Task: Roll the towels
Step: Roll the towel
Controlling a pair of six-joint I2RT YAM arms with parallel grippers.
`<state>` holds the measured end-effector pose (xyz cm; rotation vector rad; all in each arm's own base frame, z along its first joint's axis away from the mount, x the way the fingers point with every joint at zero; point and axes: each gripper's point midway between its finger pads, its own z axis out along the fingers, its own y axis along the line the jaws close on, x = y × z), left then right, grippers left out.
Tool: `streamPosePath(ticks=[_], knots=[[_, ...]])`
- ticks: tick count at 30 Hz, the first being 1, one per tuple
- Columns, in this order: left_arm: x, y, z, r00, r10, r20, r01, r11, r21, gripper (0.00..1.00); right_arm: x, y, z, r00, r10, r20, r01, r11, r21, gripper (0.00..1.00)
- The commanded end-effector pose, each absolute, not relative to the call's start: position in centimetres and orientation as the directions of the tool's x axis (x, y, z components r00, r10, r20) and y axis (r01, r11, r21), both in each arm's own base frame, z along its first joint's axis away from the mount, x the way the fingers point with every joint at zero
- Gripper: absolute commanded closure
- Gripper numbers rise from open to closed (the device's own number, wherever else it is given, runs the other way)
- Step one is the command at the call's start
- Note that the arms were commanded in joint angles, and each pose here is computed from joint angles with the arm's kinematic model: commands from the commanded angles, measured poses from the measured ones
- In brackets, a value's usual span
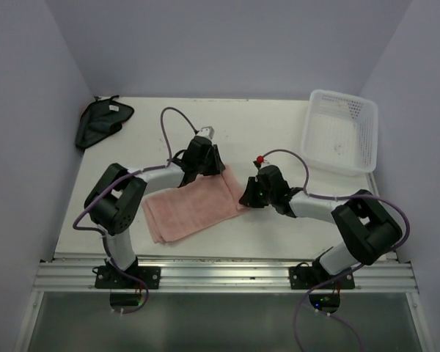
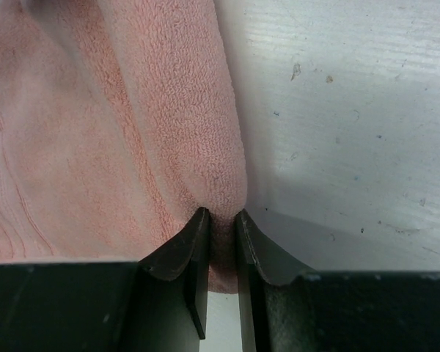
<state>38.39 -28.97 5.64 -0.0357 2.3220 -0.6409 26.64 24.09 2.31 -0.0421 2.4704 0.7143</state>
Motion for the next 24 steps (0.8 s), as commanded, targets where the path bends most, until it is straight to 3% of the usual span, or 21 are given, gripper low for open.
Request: streamPosePath(ticks=[1, 8, 13, 24], knots=[[40.6, -28.1, 10.1, -0.665, -0.265, -0.698, 0.143, 0.872, -0.468, 0.68, 24.2, 21.4, -0.2, -0.877, 0.056, -0.477, -0.141, 0.92, 0.367, 1.0], [41.0, -29.2, 15.4, -0.632, -0.329, -0.701, 0.184, 0.815, -0.549, 0.63, 24.7, 21.5, 1.2, -0.852, 0.07, -0.519, -0.142, 0.923, 0.359, 1.0], [39.6, -32.0, 17.2, -0.68, -0.357, -0.641, 0.232, 0.725, -0.649, 0.61, 24.9, 21.4, 1.3, -0.844, 0.076, -0.53, -0.134, 0.928, 0.347, 1.0], [37.7, -35.3, 13.3, -0.765, -0.276, -0.582, 0.218, 0.74, -0.637, 0.55, 24.7, 21.0, 1.2, -0.84, 0.099, -0.533, -0.108, 0.933, 0.343, 1.0]])
